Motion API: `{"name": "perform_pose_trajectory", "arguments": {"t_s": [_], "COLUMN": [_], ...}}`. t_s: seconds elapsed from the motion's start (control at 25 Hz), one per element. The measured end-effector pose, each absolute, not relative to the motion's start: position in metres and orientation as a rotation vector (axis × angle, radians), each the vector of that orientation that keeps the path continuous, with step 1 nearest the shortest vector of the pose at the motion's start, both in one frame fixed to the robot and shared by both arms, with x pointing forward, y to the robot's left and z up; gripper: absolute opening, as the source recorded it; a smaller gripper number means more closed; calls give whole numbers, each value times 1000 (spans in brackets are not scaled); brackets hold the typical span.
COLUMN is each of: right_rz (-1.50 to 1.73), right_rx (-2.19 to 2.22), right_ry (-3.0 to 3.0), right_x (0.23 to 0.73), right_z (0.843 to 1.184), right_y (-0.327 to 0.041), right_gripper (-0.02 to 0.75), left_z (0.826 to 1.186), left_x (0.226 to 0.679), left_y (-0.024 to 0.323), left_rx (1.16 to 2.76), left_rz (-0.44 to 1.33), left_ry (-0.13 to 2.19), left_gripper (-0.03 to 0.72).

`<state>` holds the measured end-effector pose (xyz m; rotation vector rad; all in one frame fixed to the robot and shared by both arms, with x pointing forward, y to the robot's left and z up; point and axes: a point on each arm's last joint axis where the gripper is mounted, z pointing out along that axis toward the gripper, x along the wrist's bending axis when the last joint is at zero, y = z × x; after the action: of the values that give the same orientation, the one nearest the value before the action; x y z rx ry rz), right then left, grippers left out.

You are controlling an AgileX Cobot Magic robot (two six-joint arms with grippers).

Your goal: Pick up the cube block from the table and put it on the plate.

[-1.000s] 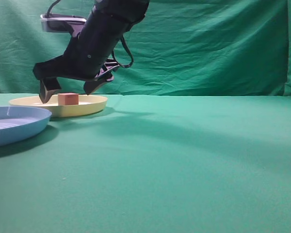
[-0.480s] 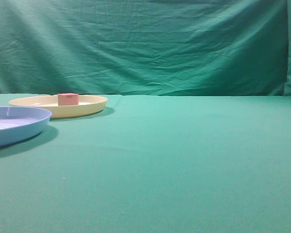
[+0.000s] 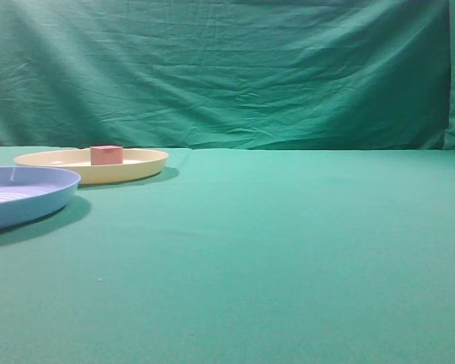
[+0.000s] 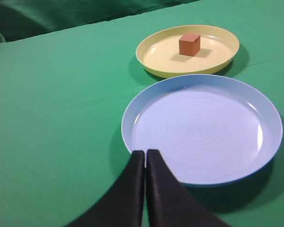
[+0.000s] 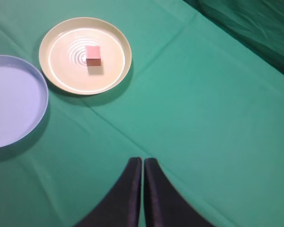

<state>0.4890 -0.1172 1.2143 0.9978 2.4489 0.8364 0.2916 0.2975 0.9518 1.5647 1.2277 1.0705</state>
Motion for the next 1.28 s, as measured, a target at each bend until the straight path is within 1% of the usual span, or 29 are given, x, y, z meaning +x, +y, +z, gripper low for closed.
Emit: {"name": "perform_pose_trajectory", "arguments": {"t_s": [0.32, 0.48, 0.76, 0.96, 1.12, 1.16, 1.28], "right_rz": [1074, 1166, 1150, 1184, 1221, 1221, 1189], "right_rx": [1012, 1000, 946, 949, 996, 996, 1081], "right_ry": [2368, 2299, 2234, 2091, 1883, 1883, 1731], "right_x": [423, 389, 344, 314, 300, 300, 298], "right_z": [1174, 1164, 1158, 1146, 1118, 1118, 1085], "right_y": [-156, -180, -218, -248, -269, -269, -279], "right_gripper": [0, 0, 0, 0, 0, 0, 0], "left_z": [952, 952, 952, 952, 952, 952, 952], "left_x": [292, 292, 292, 292, 292, 292, 292], "left_y": [297, 297, 297, 297, 297, 297, 297], "left_rx": [1565, 1565, 1565, 1565, 1565, 1565, 1565], "left_rz": [1071, 1071, 1071, 1071, 1071, 1071, 1071], "left_ry": [1228, 1228, 1228, 1228, 1228, 1228, 1228], "left_gripper": [0, 0, 0, 0, 0, 0, 0]}}
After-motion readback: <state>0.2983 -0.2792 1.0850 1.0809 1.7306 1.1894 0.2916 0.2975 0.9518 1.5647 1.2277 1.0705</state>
